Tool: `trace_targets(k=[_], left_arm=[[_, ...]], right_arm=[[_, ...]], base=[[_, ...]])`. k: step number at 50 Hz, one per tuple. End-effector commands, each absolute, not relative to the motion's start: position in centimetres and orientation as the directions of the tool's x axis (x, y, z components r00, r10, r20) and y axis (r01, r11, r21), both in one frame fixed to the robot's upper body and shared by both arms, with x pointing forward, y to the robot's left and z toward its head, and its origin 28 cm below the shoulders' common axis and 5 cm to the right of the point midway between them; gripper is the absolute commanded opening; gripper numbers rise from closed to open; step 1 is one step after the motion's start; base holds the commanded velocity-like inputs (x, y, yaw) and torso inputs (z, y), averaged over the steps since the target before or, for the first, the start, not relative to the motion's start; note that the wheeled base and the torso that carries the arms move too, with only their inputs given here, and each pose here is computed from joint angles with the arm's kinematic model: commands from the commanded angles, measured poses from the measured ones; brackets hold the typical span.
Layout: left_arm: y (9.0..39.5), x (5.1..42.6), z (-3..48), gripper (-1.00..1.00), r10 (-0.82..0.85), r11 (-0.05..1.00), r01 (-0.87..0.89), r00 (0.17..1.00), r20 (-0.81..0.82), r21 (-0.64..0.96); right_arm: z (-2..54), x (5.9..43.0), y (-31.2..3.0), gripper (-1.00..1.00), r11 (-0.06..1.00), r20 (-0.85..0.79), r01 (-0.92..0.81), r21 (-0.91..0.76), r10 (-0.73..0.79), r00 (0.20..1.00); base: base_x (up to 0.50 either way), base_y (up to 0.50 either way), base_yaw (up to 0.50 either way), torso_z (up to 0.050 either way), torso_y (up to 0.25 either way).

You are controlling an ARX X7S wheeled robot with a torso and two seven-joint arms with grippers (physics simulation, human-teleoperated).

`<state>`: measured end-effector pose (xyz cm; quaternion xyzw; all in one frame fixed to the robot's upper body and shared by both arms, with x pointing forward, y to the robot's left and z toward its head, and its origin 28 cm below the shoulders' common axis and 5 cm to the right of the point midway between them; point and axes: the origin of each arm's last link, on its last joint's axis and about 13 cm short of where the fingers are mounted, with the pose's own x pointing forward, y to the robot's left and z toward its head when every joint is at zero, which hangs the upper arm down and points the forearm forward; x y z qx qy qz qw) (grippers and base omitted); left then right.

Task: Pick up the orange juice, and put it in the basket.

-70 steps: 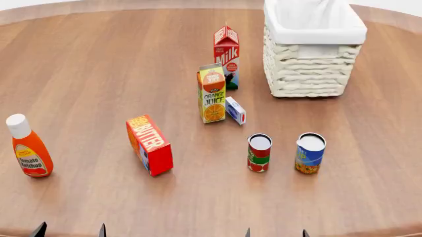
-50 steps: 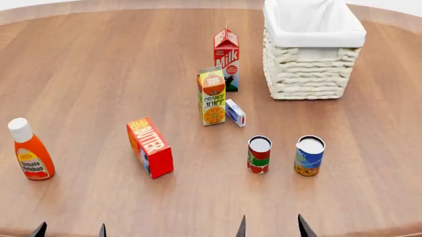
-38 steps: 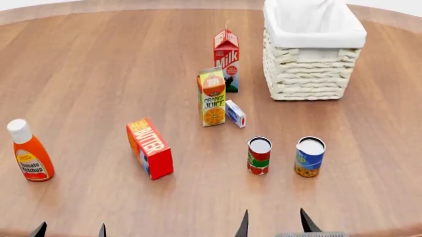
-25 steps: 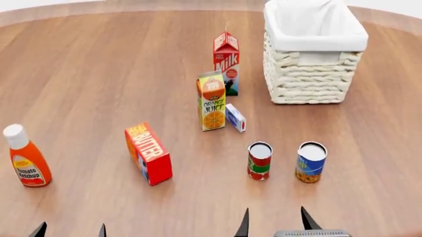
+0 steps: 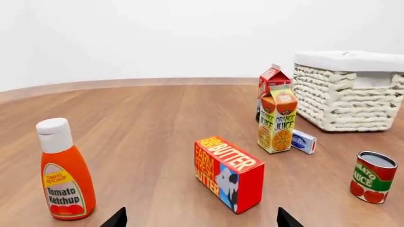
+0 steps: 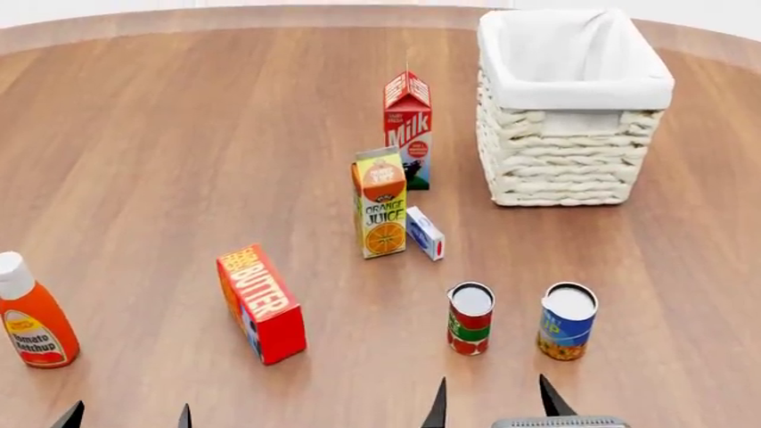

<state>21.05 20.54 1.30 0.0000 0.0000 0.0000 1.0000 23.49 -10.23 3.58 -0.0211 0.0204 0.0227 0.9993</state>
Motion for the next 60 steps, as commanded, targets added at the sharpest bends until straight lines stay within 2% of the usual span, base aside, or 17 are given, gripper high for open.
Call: trace_targets(k=[1, 60], left_arm=[[20.54, 21.05, 1.3, 1.0, 0.0, 1.0, 0.0, 1.0, 0.0, 0.0], [20.54, 21.05, 1.3, 1.0, 0.0, 1.0, 0.0, 1.0, 0.0, 0.0]], right_arm=[[3.25, 23.53, -10.17, 1.0, 0.998, -0.046, -0.05, -0.041, 0.048, 0.998], [3.47, 23.38, -9.91, 1.0, 0.997, -0.044, -0.059, -0.043, 0.057, 0.997]], base=[[0.18, 0.0, 0.0, 0.0, 0.0], [0.21, 0.0, 0.0, 0.0, 0.0]])
